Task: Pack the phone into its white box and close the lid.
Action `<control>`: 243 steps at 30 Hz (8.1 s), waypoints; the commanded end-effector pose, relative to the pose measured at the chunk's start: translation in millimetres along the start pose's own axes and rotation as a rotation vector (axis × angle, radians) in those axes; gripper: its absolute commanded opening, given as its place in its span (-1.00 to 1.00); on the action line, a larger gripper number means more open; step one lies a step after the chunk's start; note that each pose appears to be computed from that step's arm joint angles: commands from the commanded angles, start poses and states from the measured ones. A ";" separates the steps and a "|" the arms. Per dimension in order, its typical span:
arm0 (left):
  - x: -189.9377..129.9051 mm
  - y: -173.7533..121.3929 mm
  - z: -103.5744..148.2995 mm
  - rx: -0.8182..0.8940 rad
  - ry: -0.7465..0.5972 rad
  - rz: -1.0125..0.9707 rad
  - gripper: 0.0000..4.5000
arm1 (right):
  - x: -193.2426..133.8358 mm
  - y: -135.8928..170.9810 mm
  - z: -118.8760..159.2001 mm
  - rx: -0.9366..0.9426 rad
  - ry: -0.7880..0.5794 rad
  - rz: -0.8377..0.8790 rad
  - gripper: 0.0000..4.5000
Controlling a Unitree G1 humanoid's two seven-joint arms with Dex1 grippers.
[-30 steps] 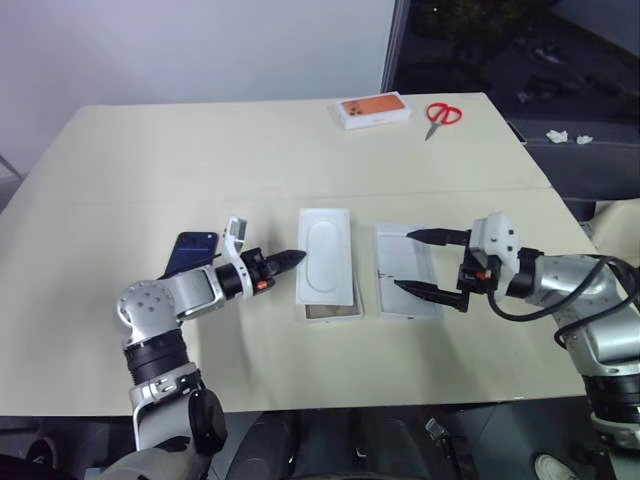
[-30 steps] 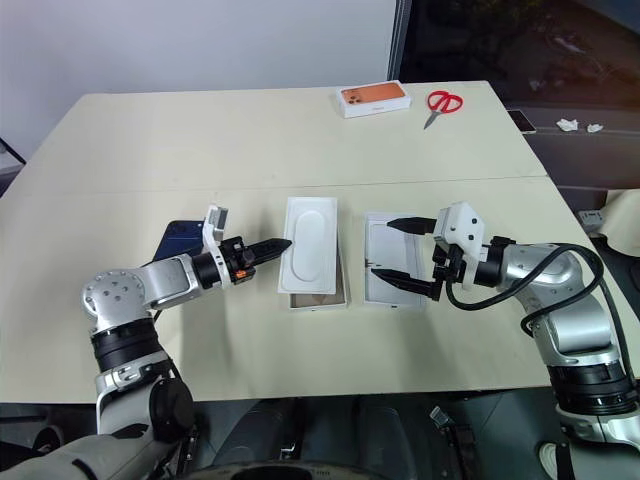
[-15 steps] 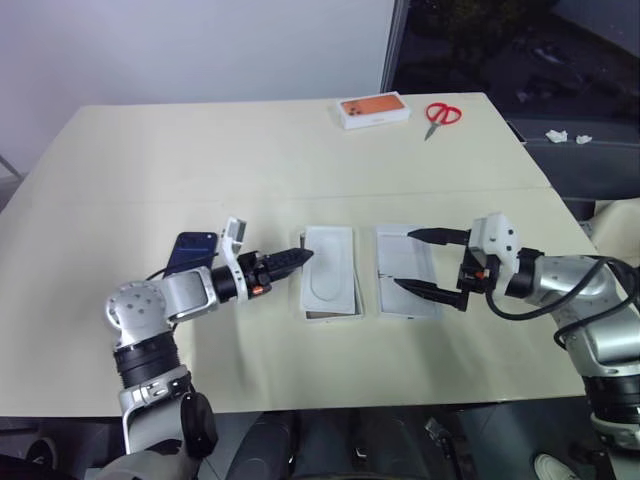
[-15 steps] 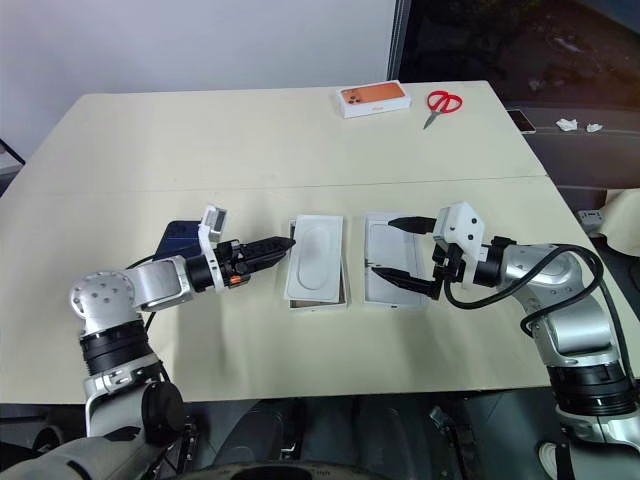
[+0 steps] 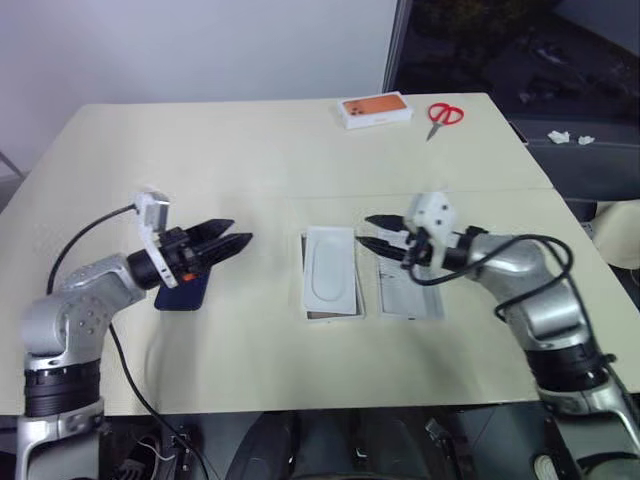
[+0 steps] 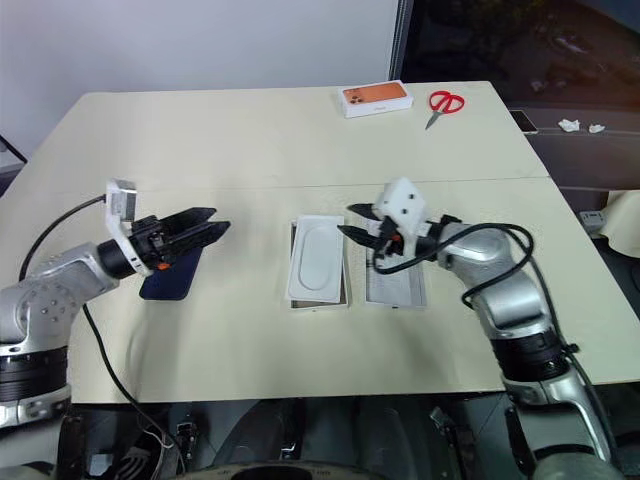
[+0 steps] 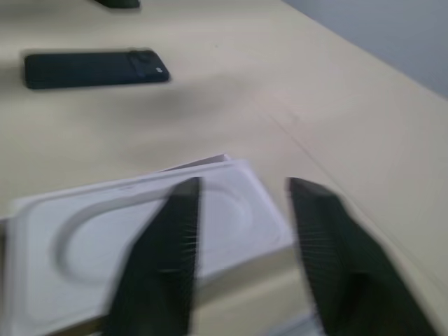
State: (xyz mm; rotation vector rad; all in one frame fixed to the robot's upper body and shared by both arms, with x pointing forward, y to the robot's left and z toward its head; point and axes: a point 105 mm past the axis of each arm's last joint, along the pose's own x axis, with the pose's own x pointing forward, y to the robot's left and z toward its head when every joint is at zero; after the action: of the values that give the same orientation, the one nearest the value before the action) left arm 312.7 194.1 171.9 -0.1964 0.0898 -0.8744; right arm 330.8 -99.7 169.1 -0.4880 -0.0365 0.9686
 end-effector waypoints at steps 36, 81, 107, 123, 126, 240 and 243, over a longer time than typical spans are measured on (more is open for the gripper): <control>3.0 -8.7 0.9 0.147 -0.025 -0.003 0.72 | 71.2 68.1 -36.5 -0.519 0.170 0.257 -0.98; -23.8 23.0 -6.1 0.070 0.071 0.051 0.96 | -37.0 -19.9 9.2 -0.017 -0.091 0.018 -0.39; -95.5 87.4 -2.2 -0.124 0.119 0.360 1.00 | 64.8 30.6 29.6 -0.300 -0.106 0.072 -0.98; -98.1 87.8 -54.6 -0.431 0.397 0.317 1.00 | 139.8 95.6 18.5 -0.294 -0.051 0.189 -0.98; -90.4 75.8 -64.5 -0.476 0.444 0.232 1.00 | 144.1 100.8 14.3 -0.337 -0.031 0.217 -0.98; -49.9 20.0 -74.8 -0.611 0.453 0.300 1.00 | 148.1 118.5 -6.6 -0.180 0.365 0.413 -0.98; -38.6 18.9 -80.2 -0.608 0.448 0.288 1.00 | 146.8 126.1 -2.2 -0.159 0.351 0.448 -0.98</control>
State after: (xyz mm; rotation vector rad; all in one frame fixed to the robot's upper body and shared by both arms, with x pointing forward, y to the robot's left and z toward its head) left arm 288.8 232.1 99.5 -0.5414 0.7510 -0.5704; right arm 328.7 66.6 90.4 -0.8486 0.3151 1.2498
